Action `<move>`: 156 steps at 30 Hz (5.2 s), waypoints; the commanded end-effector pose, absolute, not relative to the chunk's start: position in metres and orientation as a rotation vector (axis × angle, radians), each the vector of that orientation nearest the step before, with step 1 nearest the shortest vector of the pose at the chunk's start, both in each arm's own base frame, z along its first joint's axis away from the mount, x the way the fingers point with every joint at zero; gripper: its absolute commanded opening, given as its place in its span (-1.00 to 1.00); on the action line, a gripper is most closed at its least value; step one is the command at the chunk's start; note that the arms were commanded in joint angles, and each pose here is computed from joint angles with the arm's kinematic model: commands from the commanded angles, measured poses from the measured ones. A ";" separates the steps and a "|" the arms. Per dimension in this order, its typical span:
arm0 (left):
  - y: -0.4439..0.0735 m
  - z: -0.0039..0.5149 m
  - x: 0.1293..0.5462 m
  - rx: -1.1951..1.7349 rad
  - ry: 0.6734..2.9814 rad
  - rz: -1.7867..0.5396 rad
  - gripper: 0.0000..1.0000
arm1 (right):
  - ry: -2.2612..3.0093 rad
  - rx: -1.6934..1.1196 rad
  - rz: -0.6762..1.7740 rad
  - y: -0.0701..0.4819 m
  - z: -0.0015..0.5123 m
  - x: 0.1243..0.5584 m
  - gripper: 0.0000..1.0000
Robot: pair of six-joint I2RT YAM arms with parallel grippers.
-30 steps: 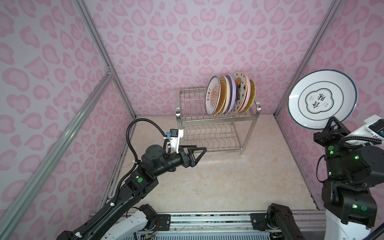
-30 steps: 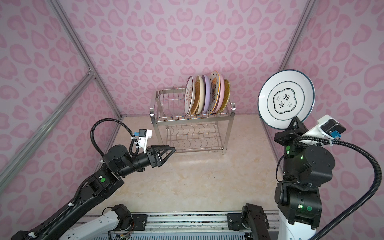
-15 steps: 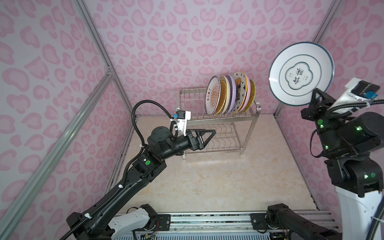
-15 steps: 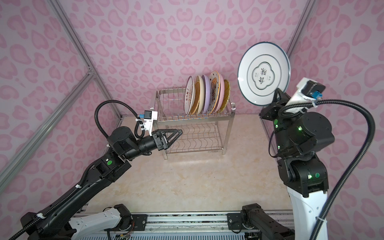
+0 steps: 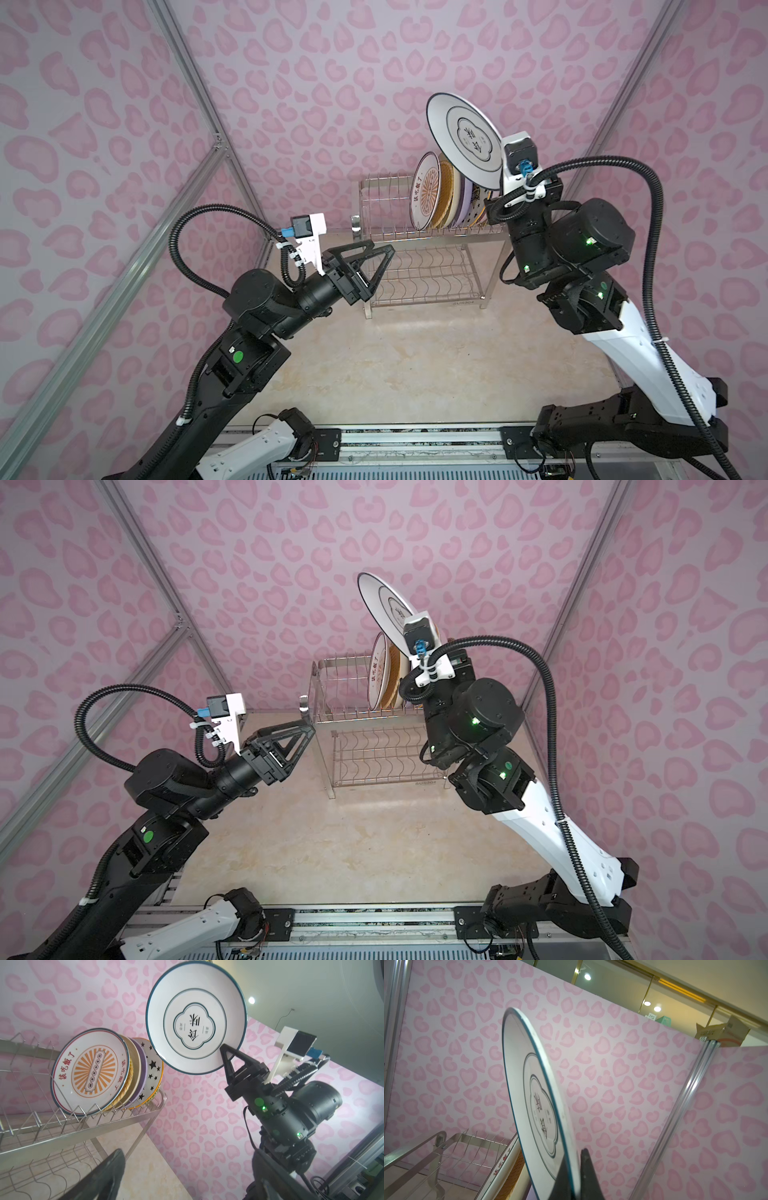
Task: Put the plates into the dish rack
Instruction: 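Grasp the plate rim with the left gripper while right gripper releases it, then lower the dark-rimmed plate into the rack beside the sunburst plate with left gripper, then open the left gripper and release the dark-rimmed plate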
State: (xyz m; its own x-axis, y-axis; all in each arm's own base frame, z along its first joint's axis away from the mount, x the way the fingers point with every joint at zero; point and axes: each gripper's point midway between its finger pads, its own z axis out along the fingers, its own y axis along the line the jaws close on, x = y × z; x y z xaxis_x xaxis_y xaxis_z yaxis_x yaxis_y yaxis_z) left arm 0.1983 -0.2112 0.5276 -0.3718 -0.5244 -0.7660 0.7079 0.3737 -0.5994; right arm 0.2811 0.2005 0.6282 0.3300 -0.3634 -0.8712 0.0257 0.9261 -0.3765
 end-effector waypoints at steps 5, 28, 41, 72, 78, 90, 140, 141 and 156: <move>-0.189 0.598 0.184 0.089 1.285 -1.412 0.94 | 0.948 -0.359 -0.487 0.227 0.652 0.238 -1.00; -0.213 0.627 0.261 -0.187 1.311 -1.850 0.09 | 0.637 -0.570 -0.770 0.306 0.590 0.238 -1.00; -0.207 0.609 0.274 -0.259 1.336 -1.865 -0.71 | 0.617 -0.565 -0.775 0.308 0.582 0.241 -1.00; -0.214 0.622 0.323 0.162 1.560 -1.101 -0.93 | 1.400 -0.222 0.206 0.143 0.522 0.236 1.00; -0.239 0.582 0.350 0.196 1.679 -0.999 -0.94 | 1.444 -0.171 0.259 0.121 0.507 0.233 1.00; -0.263 0.541 0.379 0.210 1.757 -0.801 -0.93 | 1.480 -0.163 0.279 0.115 0.484 0.230 1.00; -0.293 0.469 0.425 0.157 1.907 -0.709 -0.88 | 1.523 -0.160 0.335 0.125 0.458 0.234 1.00; -0.293 0.470 0.425 0.155 1.907 -0.710 -0.81 | 1.523 -0.159 0.336 0.124 0.458 0.234 1.00; -0.283 0.501 0.408 0.161 1.835 -0.742 0.17 | 1.531 -0.156 0.347 0.124 0.455 0.232 1.00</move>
